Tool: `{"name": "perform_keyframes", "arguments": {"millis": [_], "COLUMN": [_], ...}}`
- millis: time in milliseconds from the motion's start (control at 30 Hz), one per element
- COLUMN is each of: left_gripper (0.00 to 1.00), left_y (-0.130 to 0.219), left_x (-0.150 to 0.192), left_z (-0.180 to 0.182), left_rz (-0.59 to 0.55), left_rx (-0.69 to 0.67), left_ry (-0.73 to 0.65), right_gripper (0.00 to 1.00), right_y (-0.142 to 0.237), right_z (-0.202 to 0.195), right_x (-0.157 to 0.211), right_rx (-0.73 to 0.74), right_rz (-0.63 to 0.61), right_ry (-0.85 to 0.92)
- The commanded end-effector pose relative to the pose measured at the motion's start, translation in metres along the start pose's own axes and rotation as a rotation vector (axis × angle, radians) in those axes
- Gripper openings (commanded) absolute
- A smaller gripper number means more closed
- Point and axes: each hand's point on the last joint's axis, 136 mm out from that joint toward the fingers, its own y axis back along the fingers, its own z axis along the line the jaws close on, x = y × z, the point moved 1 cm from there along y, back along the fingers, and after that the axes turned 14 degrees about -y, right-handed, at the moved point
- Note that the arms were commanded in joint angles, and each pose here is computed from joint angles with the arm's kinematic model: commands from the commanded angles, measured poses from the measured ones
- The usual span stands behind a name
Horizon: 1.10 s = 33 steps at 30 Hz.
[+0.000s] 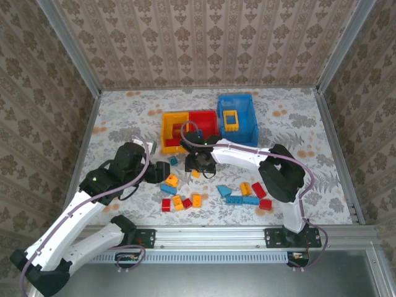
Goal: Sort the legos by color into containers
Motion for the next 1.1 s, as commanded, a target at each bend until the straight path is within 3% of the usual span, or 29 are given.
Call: {"name": "perform_keyframes", "arguments": {"millis": [0, 133, 500, 700, 900, 1067], "left_gripper": [0.69, 0.69, 0.68, 0.68, 0.67, 0.67], "left_y": [0.005, 0.010, 0.019, 0.015, -0.006, -0.029], "left_x": [0.009, 0.010, 0.012, 0.003, -0.025, -0.061], "left_z": [-0.005, -0.009, -0.011, -0.019, -0.034, -0.054], "left_rz": [0.021, 0.006, -0.004, -0.019, -0.014, -0.032], "left_rx": [0.042, 0.069, 0.087, 0.124, 0.180, 0.205], "left_ry": [-0.015, -0.027, -0.041, -0.044, -0.069, -0.129], "right_gripper": [0.71, 0.65, 0.41, 0.28, 0.28, 0.28], "right_y": [-0.007, -0.020, -0.034, 0.006, 0.070, 0.079], "right_z": [-0.007, -0.018, -0.016, -0.034, -0.100, -0.112], "right_x": [-0.004, -0.002, -0.010, -0.024, -0.064, -0.110], "right_rx": [0.097, 0.160, 0.142, 0.119, 0.129, 0.007], "right_rz": [-0.029, -0.041, -0.086, -0.168, -0.221, -0.168], "right_ry": [-0.113, -0.175, -0.190, -0.143, -0.133, -0.076]}}
